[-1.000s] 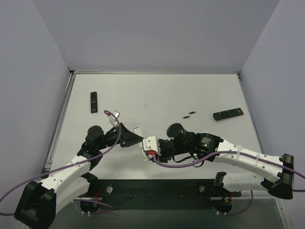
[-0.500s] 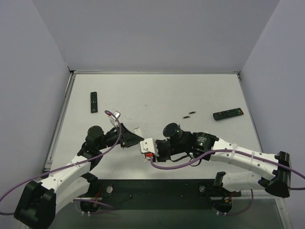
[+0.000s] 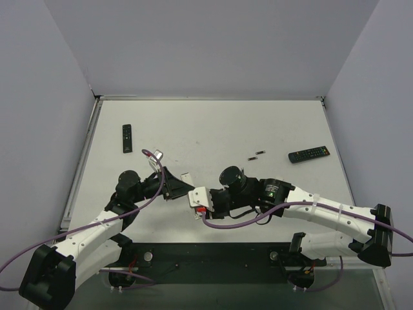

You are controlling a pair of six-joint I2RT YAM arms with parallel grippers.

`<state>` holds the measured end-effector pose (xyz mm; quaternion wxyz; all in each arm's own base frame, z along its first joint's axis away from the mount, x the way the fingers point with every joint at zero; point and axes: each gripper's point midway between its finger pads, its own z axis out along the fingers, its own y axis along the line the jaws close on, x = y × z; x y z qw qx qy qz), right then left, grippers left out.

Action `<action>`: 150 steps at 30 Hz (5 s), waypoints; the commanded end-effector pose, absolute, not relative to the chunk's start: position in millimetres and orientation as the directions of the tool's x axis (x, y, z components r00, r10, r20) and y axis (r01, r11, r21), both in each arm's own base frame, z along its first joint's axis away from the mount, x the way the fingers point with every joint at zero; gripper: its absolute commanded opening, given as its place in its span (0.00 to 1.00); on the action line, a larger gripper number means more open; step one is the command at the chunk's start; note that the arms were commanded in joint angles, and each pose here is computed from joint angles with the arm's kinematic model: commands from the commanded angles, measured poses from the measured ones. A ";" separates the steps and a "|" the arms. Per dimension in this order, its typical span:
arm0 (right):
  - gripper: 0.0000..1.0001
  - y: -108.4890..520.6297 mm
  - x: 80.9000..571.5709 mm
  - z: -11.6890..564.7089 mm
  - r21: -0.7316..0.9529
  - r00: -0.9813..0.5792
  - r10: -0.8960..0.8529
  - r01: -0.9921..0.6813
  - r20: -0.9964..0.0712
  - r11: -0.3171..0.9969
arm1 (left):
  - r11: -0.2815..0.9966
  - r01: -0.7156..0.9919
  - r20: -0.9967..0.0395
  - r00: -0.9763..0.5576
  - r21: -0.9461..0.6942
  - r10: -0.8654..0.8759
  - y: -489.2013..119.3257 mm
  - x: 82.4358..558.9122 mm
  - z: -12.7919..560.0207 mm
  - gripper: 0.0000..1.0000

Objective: Load the batteries into the remote control

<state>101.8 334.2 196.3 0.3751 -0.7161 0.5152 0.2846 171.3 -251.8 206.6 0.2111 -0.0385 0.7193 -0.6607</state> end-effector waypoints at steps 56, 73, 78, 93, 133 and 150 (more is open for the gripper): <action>0.11 334.1 160.2 177.5 -0.214 0.019 -0.682 -0.956 -0.731 0.203 | 0.088 0.465 -0.465 -0.816 -0.881 -0.342 -249.7 165.0 267.1 0.00; 0.09 336.4 182.6 182.2 0.013 -0.328 -0.553 -0.868 -0.766 0.497 | 0.150 0.567 -0.578 -0.730 -0.810 -0.365 -245.4 166.3 264.2 0.00; 0.11 319.3 194.2 202.2 0.108 -0.447 -0.420 -0.776 -0.790 0.622 | 0.310 0.515 -0.600 -0.713 -0.799 -0.363 -238.4 184.0 221.0 0.00; 0.81 211.6 246.7 172.0 0.242 -0.743 0.007 -0.209 -0.669 0.948 | 0.509 0.434 -0.646 -0.664 -0.743 -0.377 -219.6 208.4 166.6 0.00; 0.33 195.6 317.1 42.5 0.019 -0.695 0.516 0.587 -0.501 0.809 | 0.502 0.448 -0.653 -0.659 -0.740 -0.374 -222.2 193.3 159.2 0.00; 0.26 195.8 321.9 20.7 -0.012 -0.706 0.538 0.612 -0.461 0.791 | 0.501 0.447 -0.650 -0.665 -0.741 -0.369 -223.2 193.1 159.5 0.00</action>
